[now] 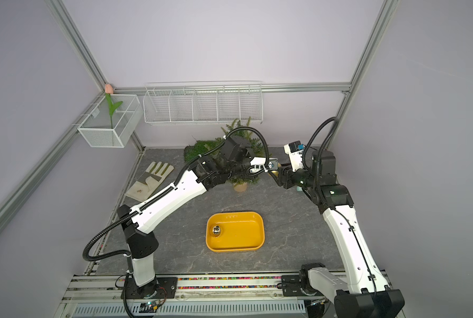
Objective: Decorate the small christmas tree with ornaments
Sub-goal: Hang an ornament on the christmas tree.
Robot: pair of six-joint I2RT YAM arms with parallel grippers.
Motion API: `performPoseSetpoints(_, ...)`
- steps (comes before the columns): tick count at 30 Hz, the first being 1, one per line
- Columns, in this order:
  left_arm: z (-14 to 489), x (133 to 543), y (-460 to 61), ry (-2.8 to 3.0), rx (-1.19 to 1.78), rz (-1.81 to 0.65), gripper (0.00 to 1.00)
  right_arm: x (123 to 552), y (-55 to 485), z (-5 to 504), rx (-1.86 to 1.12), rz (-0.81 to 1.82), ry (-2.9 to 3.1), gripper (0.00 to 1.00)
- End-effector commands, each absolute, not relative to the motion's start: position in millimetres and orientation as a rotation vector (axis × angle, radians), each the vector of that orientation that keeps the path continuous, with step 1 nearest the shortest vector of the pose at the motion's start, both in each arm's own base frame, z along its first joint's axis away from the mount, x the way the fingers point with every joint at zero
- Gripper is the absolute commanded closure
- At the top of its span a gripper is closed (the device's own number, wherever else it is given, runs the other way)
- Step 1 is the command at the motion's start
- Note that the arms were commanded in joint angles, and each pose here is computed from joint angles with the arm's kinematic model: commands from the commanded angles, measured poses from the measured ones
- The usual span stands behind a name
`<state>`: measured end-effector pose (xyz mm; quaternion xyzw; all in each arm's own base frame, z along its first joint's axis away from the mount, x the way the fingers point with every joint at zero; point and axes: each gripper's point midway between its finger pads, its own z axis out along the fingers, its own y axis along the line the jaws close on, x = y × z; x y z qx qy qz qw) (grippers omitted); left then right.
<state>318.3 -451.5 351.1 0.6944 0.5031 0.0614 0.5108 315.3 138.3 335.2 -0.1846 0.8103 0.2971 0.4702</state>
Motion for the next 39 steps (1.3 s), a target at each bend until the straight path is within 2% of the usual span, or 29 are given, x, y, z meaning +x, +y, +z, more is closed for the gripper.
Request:
performPoseSetpoints(1,356.4,320.2,-457.8,1.18,1.666,0.166,1.0,320.6,137.4,346.4,-0.475,0.7,1.944,0.61)
performPoseSetpoints(39,347.4,325.3,-449.5,1.205,1.664,0.221,1.0,317.8,141.9,340.2,-0.496,0.737,1.949,0.61)
